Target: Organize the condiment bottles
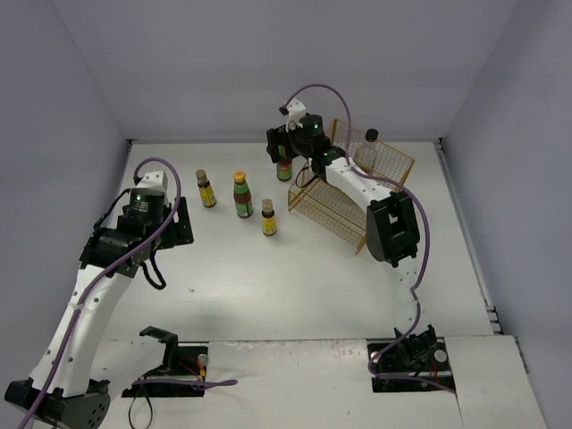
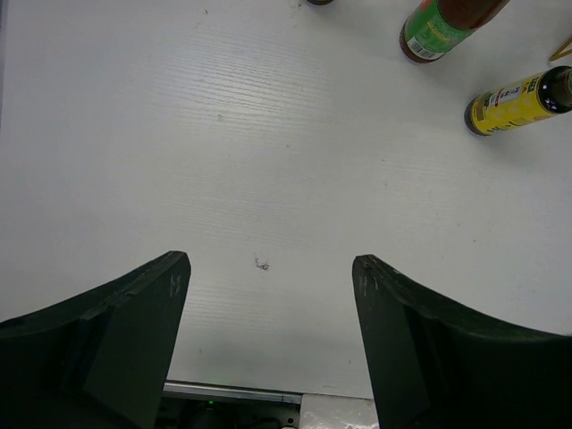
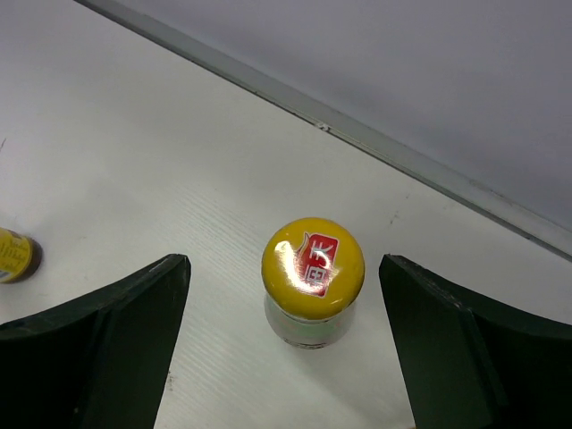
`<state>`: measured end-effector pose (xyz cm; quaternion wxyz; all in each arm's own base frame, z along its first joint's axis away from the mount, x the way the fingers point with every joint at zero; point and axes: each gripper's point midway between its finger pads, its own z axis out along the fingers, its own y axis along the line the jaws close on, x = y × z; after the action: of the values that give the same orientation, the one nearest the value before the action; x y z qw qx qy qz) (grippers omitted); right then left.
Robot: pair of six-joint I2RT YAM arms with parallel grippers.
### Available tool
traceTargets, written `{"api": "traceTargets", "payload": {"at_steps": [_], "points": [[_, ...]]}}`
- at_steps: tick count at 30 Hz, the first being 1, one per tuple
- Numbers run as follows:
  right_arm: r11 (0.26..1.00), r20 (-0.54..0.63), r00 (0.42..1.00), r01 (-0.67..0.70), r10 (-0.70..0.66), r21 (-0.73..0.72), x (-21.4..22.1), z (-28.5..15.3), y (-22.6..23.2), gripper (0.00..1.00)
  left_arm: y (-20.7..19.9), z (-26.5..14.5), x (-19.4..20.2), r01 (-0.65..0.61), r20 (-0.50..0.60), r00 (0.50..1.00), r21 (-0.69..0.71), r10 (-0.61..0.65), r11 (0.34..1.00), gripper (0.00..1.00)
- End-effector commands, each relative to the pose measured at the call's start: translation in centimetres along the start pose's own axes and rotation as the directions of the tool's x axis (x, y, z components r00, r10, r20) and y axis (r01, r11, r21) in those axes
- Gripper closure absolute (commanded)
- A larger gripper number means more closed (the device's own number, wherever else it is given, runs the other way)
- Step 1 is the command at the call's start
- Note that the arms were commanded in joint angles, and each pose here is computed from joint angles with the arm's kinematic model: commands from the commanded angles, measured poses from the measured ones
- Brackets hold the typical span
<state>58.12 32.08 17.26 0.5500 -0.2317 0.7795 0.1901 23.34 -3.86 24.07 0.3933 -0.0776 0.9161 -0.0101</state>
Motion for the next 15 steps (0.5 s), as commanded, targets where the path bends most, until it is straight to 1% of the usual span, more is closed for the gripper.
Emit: {"api": "traceTargets", "payload": {"at_steps": [1,3,4,6,7,9,10,12,13,14,15], "points": [[1.0,0.19,0.982,0.003,-0.005,0.01,-6.6,-0.4,-0.4,0.1,-0.3,-1.0,-2.2,0.024,0.066,0.998,0.005,-0.024,1.0,0.27],[1.0,0.197,0.98,0.0,-0.001,0.006,-6.6,-0.2,-0.4,0.18,-0.2,-1.0,-2.1,0.025,0.065,0.998,0.003,-0.025,1.0,0.27],[1.0,0.199,0.98,-0.001,0.0,0.004,-6.6,-0.1,-0.5,0.25,-0.2,-1.0,-2.2,0.025,0.067,0.997,0.003,-0.025,1.0,0.27],[1.0,0.202,0.979,0.0,0.0,0.003,-6.6,0.0,-0.5,0.35,-0.2,-1.0,-2.1,0.024,0.067,0.997,0.003,-0.024,1.0,0.27],[1.0,0.206,0.979,0.002,-0.002,0.0,-6.8,-0.1,-0.4,0.46,-0.2,-1.0,-2.1,0.024,0.064,0.998,0.002,-0.025,1.0,0.27],[1.0,0.216,0.976,0.007,-0.006,-0.004,-7.4,-0.4,-0.2,0.6,-0.1,-1.2,-2.1,0.026,0.07,0.997,0.003,-0.026,1.0,0.27],[1.0,0.227,0.974,0.01,-0.009,-0.005,-7.8,-0.6,-0.2,0.73,-0.2,-1.2,-2.1,0.026,0.071,0.997,0.005,-0.027,1.0,0.27],[1.0,0.268,0.963,0.025,-0.02,-0.014,-9.6,-1.6,0.3,0.85,-0.1,-1.4,-2.1,0.029,0.075,0.997,0.005,-0.029,1.0,0.27],[0.999,0.298,0.954,0.036,-0.029,-0.015,-11.1,-2.6,0.6,0.95,-0.1,-1.5,-2.2,0.031,0.081,0.996,0.008,-0.031,1.0,0.27],[0.999,0.315,0.948,0.044,-0.037,-0.017,-12.1,-3.2,0.8,0.99,0.0,-1.6,-2.2,0.031,0.083,0.996,0.007,-0.032,0.999,0.27],[0.999,0.331,0.943,0.05,-0.041,-0.02,-12.9,-3.7,1.1,1.0,0.0,-1.6,-2.2,0.032,0.085,0.996,0.009,-0.032,0.999,0.27]]}}
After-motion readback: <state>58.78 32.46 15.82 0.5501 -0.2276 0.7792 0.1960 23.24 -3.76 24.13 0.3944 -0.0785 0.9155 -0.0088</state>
